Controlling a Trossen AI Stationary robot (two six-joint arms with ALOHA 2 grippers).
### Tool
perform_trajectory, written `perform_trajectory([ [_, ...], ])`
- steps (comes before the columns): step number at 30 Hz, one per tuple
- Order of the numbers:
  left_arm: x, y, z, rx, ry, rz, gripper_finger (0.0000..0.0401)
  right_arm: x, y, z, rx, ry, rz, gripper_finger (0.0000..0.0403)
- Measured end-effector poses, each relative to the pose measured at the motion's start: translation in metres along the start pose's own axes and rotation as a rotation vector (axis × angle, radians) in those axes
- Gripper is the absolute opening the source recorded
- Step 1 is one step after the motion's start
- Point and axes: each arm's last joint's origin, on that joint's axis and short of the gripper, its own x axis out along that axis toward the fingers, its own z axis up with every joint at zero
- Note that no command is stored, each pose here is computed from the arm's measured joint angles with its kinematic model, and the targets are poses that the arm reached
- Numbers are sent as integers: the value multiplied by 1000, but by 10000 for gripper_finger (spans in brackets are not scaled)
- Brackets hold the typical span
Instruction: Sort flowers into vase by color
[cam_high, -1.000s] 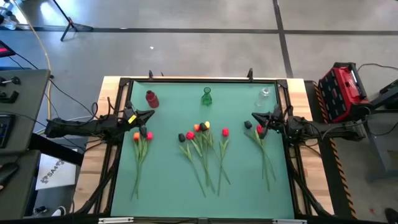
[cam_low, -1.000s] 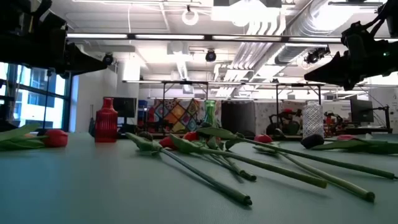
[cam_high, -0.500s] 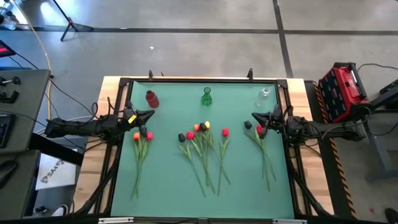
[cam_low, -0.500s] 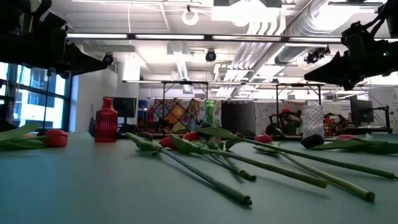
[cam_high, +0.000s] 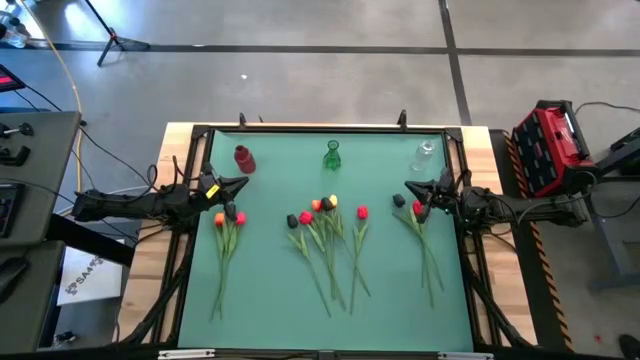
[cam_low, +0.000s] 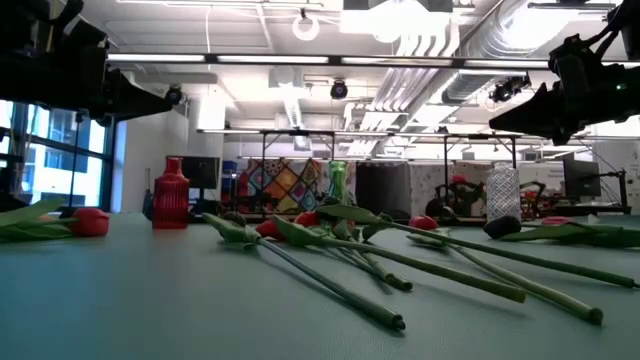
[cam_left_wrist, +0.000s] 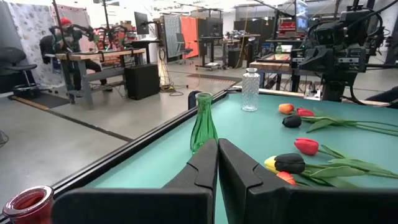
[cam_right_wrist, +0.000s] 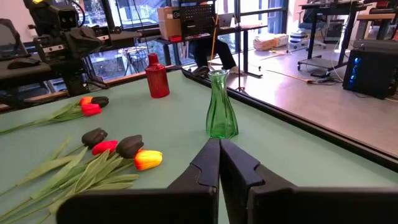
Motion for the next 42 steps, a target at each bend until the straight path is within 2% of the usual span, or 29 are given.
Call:
perform_trajectory([
  [27,0,0,0,-1,-1,0,0,0,0,0,1,-1,0,0],
  [33,0,0,0,-2,-3,0,0,0,0,4,-20,-38,-20,0],
  [42,0,-1,0,-53,-1,-33,0,-1,1,16,121,-152,-7,0],
])
